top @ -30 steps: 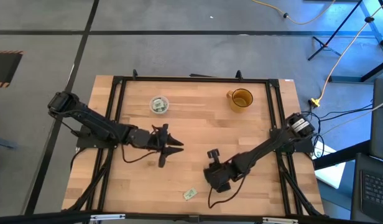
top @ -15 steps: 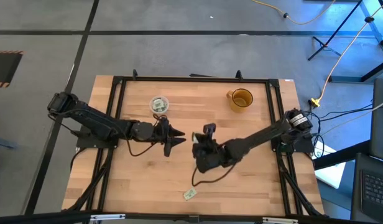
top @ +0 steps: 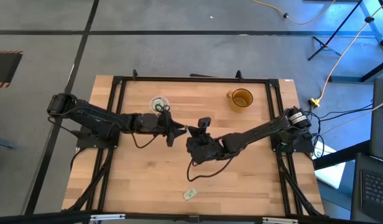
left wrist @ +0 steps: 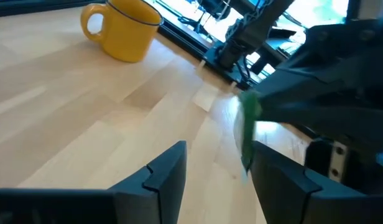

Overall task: Pick and place Stevia / Truvia into bins
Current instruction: Put the truvia packet into the transparent container

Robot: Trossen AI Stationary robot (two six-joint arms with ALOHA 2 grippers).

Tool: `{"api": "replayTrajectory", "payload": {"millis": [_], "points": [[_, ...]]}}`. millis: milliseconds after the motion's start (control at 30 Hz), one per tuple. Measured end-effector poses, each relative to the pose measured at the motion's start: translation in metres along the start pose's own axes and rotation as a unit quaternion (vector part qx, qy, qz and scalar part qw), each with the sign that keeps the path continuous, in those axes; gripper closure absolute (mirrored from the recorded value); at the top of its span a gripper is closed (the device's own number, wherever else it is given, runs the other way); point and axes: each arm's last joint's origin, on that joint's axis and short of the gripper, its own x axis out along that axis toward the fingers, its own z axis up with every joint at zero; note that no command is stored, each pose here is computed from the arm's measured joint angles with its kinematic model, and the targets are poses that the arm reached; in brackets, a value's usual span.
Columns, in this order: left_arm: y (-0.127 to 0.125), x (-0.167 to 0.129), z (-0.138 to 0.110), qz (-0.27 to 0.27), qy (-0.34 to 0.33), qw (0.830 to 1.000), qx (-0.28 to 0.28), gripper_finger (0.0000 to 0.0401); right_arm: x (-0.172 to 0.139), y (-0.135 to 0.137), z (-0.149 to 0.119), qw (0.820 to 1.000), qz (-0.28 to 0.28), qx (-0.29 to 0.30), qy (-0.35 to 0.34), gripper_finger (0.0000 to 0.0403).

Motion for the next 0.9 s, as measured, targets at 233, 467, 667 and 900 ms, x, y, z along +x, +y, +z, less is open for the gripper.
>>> {"api": "replayTrajectory", "payload": {"millis": [233, 467, 667, 900], "points": [[0.002, 0.001, 0.004, -0.009, -0.004, 1.0, 0.02, 0.0252, 0.001, -0.002, 0.004, 1.0, -0.004, 0.013, -0.014, 0.0394], [0.001, 0.001, 0.005, -0.018, -0.011, 0.999, 0.033, 0.033, 0.001, -0.002, 0.004, 1.0, -0.002, 0.016, -0.015, 0.0394], [0.0, 0.001, 0.005, -0.029, -0.005, 0.998, 0.048, 0.0391, 0.002, -0.003, 0.006, 0.999, -0.003, 0.029, -0.019, 0.0384], [0.004, -0.003, 0.009, -0.026, 0.001, 0.998, 0.063, 0.0394, -0.011, -0.02, -0.001, 0.999, -0.011, 0.05, 0.003, 0.0309]]}}
